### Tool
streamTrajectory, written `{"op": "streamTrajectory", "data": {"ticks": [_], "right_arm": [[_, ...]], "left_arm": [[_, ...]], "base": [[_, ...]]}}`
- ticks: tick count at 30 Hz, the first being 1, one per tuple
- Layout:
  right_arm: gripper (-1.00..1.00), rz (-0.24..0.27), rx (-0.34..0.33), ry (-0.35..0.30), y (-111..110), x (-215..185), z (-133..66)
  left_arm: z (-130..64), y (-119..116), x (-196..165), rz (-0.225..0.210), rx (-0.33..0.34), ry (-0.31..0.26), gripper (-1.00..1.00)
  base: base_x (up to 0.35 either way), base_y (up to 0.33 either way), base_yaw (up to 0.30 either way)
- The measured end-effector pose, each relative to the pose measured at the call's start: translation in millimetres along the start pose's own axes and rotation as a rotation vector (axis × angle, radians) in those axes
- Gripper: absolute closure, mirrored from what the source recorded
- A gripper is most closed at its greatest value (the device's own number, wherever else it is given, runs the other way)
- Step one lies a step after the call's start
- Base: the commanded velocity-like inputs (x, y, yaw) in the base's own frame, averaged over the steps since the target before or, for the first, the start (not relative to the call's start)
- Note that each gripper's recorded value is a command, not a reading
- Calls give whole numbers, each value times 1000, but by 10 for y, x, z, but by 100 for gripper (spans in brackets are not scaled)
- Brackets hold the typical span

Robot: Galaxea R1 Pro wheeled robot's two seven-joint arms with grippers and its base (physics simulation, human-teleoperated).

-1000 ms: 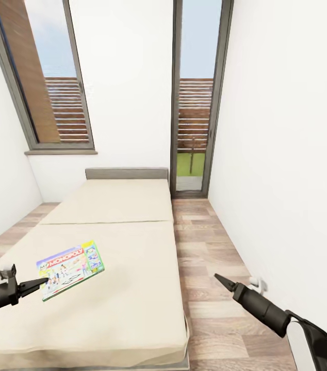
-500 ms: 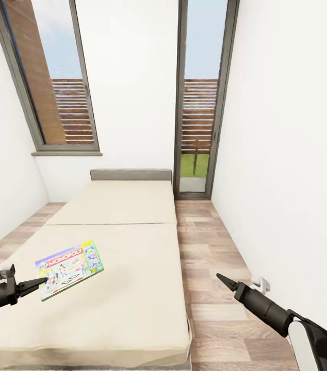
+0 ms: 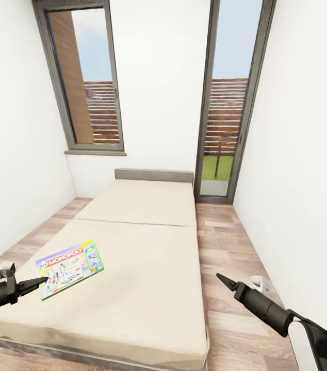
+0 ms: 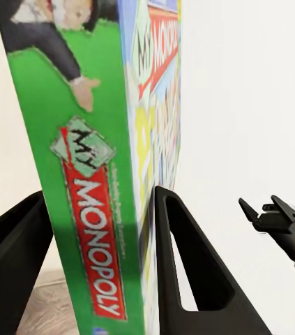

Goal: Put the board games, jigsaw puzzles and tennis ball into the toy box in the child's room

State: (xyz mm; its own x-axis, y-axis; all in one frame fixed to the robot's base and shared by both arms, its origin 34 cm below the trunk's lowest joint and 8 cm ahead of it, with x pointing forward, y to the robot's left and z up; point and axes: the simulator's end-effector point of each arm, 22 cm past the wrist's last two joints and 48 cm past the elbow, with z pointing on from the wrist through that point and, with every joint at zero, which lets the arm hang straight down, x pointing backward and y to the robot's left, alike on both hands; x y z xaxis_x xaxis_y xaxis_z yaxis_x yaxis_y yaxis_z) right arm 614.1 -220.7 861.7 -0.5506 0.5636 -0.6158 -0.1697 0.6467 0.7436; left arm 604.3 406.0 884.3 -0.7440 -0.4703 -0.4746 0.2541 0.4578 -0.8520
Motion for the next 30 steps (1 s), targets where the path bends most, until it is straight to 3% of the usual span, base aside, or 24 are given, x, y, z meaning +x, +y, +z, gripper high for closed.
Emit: {"op": "streamTrajectory", "data": {"ticks": [30], "right_arm": [[-100, -2, -3, 3, 376, -282, -106]], "left_arm": [[-109, -408, -235, 1, -1, 0, 100]], "base": [[-20, 0, 292]]}}
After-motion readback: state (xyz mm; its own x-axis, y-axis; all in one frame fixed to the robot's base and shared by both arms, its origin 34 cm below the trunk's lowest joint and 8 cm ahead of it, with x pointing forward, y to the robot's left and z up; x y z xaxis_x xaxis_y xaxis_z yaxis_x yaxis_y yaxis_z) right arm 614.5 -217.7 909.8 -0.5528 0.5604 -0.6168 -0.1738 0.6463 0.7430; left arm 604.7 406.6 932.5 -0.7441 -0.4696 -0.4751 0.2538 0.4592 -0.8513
